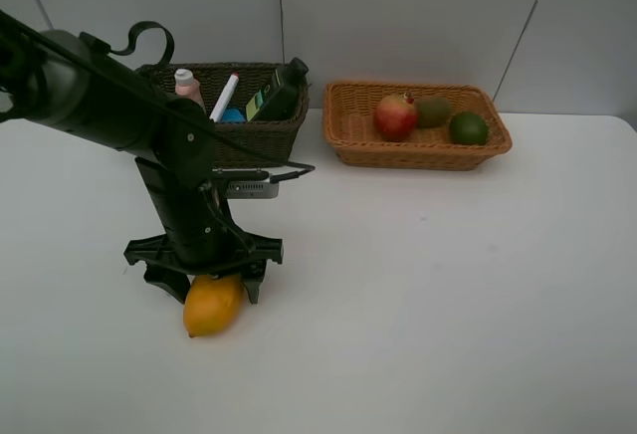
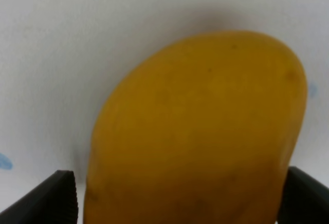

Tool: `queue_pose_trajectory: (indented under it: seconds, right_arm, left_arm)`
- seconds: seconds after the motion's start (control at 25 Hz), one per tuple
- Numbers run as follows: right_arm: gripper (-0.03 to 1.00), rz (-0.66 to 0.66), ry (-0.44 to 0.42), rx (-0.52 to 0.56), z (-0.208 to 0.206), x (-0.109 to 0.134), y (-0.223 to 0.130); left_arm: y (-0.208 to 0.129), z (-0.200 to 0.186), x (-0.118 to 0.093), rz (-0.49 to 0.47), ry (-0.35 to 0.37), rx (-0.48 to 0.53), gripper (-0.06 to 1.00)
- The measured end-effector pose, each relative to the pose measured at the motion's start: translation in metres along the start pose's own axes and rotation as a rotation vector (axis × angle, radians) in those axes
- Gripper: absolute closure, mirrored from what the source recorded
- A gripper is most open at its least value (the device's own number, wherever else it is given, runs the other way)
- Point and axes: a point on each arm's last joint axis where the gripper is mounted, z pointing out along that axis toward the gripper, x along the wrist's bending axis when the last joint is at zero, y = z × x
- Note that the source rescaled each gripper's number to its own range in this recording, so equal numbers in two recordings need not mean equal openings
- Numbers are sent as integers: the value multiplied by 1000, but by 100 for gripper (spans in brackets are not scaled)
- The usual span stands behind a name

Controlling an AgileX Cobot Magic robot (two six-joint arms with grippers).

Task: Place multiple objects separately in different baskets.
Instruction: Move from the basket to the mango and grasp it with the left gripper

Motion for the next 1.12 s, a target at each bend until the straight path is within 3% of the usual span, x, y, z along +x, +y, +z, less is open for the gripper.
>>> queue_pose_trajectory:
  seconds: [0.36,0.44,0.52,1.12]
  right_arm:
    - [-3,0,0,0,0,0,0]
    - [-3,0,0,0,0,0,0]
    - [-3,0,0,0,0,0,0]
    - [-3,0,0,0,0,0,0]
  left_arm:
    - [0,0,0,-5,-4,2,-4]
    - [0,0,0,-7,-4,2,3]
    - [0,0,0,-10,-5,1,19]
    - [0,0,-1,-29,-7,1,20]
